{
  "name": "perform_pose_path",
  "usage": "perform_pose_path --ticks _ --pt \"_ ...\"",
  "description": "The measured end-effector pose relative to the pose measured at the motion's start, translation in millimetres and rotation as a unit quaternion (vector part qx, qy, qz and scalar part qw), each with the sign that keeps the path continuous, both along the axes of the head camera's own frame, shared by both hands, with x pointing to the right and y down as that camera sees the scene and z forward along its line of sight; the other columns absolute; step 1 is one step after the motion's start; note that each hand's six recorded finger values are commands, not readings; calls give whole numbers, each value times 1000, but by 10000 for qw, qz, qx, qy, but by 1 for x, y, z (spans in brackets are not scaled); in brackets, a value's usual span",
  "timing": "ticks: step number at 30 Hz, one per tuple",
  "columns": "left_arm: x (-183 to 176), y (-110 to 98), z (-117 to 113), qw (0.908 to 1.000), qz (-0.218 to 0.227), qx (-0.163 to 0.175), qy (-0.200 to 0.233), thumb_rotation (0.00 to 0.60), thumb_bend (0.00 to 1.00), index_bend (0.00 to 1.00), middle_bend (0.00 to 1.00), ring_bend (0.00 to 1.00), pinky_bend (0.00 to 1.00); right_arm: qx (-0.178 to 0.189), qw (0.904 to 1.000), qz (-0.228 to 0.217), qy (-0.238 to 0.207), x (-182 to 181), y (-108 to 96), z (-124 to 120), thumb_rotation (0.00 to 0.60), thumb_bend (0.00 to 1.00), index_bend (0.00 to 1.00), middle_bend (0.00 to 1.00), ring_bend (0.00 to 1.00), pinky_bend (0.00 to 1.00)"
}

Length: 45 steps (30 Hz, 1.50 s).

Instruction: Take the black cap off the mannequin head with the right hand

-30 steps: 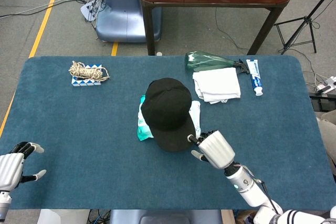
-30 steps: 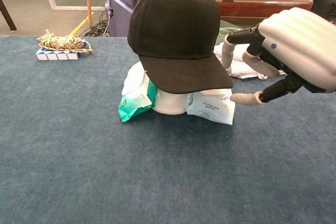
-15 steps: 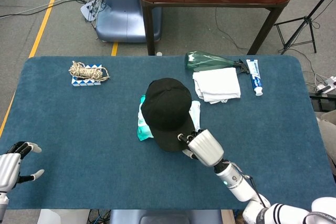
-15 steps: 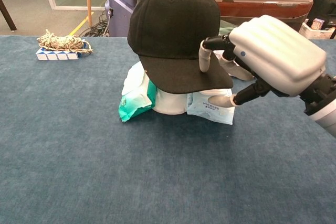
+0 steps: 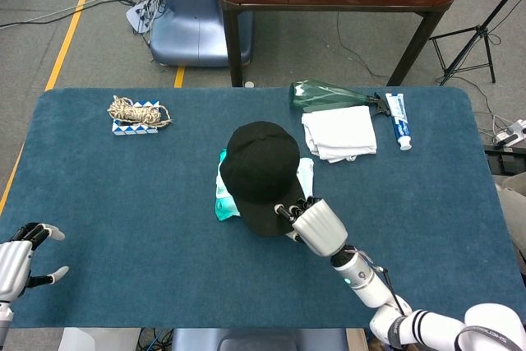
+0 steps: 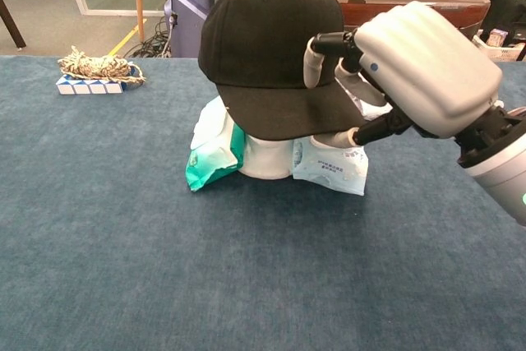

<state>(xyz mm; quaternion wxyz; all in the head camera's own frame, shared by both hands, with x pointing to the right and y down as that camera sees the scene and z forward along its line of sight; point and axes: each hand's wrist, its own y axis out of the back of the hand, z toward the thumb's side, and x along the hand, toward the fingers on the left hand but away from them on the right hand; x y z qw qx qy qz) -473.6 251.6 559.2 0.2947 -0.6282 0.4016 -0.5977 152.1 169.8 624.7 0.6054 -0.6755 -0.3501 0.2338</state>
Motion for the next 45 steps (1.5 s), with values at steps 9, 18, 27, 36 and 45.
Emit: perform_pose_path --ticks 9,18,27,36,45 --pt "0 1 0 10000 11 -14 -13 600 67 410 342 212 429 424 9987 83 -270 3 -3 -14 600 0 503 676 623 861" --pt "0 0 1 10000 -1 -22 -19 600 67 410 342 212 429 412 9984 55 -384 0 -5 -19 600 1 503 411 369 534" --pt "0 1 1 10000 -9 -31 -26 600 67 410 342 212 429 307 9985 38 -450 -1 -6 -21 600 191 574 386 320 483" --pt "-1 1 1 10000 -9 -53 -37 600 67 410 342 212 429 251 9984 36 -505 -2 -6 -23 600 307 607 386 320 482" --pt "-1 2 2 10000 -17 -64 -43 600 67 410 342 212 429 248 9984 51 -501 -1 -8 -24 600 370 656 386 320 479"
